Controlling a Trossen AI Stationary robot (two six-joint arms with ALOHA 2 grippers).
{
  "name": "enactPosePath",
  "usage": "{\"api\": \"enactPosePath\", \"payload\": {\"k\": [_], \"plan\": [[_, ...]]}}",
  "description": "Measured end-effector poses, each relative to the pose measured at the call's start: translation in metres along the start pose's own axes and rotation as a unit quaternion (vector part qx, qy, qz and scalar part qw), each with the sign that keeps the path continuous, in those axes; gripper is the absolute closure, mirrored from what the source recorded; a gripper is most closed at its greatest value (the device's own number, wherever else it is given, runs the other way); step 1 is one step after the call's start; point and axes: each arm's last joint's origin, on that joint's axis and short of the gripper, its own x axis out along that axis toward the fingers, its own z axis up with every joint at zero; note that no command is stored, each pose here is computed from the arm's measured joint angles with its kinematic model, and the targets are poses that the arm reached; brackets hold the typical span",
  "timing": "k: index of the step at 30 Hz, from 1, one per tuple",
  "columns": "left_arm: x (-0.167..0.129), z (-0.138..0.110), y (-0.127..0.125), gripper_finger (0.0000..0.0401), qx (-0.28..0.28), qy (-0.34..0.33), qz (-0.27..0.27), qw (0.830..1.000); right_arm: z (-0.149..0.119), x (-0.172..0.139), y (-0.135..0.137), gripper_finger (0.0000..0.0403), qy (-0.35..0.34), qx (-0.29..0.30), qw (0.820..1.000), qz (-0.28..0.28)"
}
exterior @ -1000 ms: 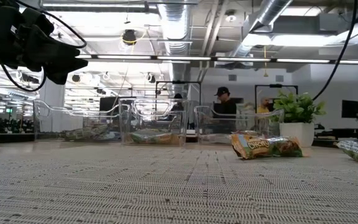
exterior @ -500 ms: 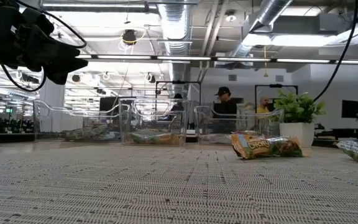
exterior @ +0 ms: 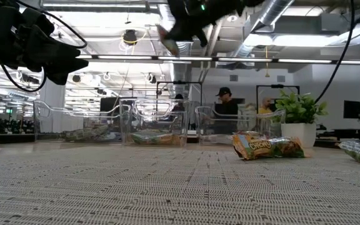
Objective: Pick and place Granola Bars by type
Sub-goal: Put the red granola bar into the right transparent bin
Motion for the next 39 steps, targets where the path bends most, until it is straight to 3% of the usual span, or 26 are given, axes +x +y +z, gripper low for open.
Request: {"api": "enactPosePath", "payload": {"k": [7, 12, 28, 39], "plan": [[0.000, 0.000, 0.000, 0.0218, 0.000, 0.000, 0.000, 1.000, -0.008, -0.001, -0.081, 0.0386, 0.073, 0.015, 0.992, -0.098], [0.000, 0.000, 0.000, 0.0218, 0.000, 0.000, 0.000, 1.000, -0.014, -0.013, -0.113, 0.0380, 0.124, 0.030, 0.982, -0.138], [0.000, 0.000, 0.000, 0.0218, 0.000, 0.000, 0.000, 1.000, -0.011, -0.032, -0.127, 0.0381, 0.154, 0.040, 0.975, -0.155], [0.000, 0.000, 0.000, 0.0218, 0.000, 0.000, 0.000, 1.000, -0.041, -0.046, -0.115, 0.0380, 0.323, 0.034, 0.935, -0.145]]}}
